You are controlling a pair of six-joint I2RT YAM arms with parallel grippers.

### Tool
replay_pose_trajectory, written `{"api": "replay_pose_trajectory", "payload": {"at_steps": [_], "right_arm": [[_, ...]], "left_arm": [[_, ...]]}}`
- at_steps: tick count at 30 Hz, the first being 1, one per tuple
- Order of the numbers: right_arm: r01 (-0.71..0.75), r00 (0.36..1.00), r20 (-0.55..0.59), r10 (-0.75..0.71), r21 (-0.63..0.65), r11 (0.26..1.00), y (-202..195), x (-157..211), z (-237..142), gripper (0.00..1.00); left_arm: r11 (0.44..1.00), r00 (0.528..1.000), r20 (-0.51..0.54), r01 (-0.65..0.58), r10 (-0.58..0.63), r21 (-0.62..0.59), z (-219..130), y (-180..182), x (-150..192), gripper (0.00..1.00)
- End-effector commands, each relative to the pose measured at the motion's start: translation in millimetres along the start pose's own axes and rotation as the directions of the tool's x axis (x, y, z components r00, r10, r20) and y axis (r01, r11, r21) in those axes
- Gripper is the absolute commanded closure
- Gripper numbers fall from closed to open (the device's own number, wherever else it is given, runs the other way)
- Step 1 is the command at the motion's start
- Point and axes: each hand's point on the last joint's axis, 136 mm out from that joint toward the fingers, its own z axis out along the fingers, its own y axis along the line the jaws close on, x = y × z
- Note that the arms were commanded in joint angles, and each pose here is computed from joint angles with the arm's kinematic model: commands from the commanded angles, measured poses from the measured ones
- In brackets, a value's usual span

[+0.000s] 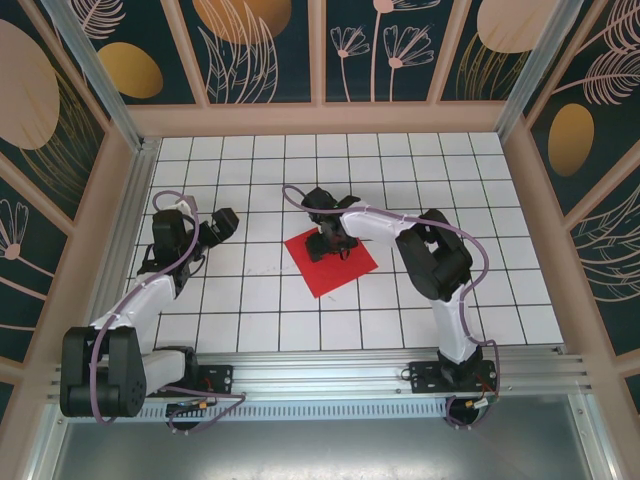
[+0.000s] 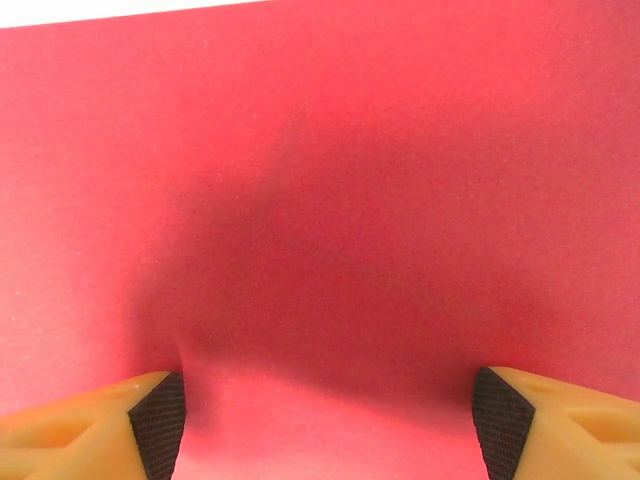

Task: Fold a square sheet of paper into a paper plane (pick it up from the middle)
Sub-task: Pick up the square sheet of paper from the center of the table.

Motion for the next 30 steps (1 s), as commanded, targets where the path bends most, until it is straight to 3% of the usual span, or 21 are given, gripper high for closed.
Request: {"api": "replay_pose_trajectory", "payload": {"at_steps": [1, 11, 21, 30], "right_arm": [[-0.006, 0.977, -0.214, 0.023, 0.082, 0.997, -22.4, 62.9, 39.2, 0.25], [-0.044, 0.984, -0.172, 0.054, 0.062, 0.997, -20.2, 53.0, 36.1, 0.34], [-0.172, 0.985, -0.017, 0.172, -0.15, 0.974, 2.1, 13.0, -0.7, 0.45], [-0.287, 0.95, 0.06, 0.306, -0.221, 0.932, -9.8, -3.8, -17.1, 0.6]], "left_arm": [[1.0, 1.0, 0.015, 0.0, 0.0, -0.005, -3.4, 2.1, -0.2, 0.02], [1.0, 1.0, 0.012, 0.002, -0.002, -0.011, -2.8, 3.6, 0.8, 0.02], [1.0, 1.0, -0.001, 0.017, -0.016, 0.015, -2.8, -0.9, 2.9, 0.01], [0.991, 0.995, -0.048, 0.092, -0.088, 0.095, -2.9, -6.4, 21.2, 0.02]]}}
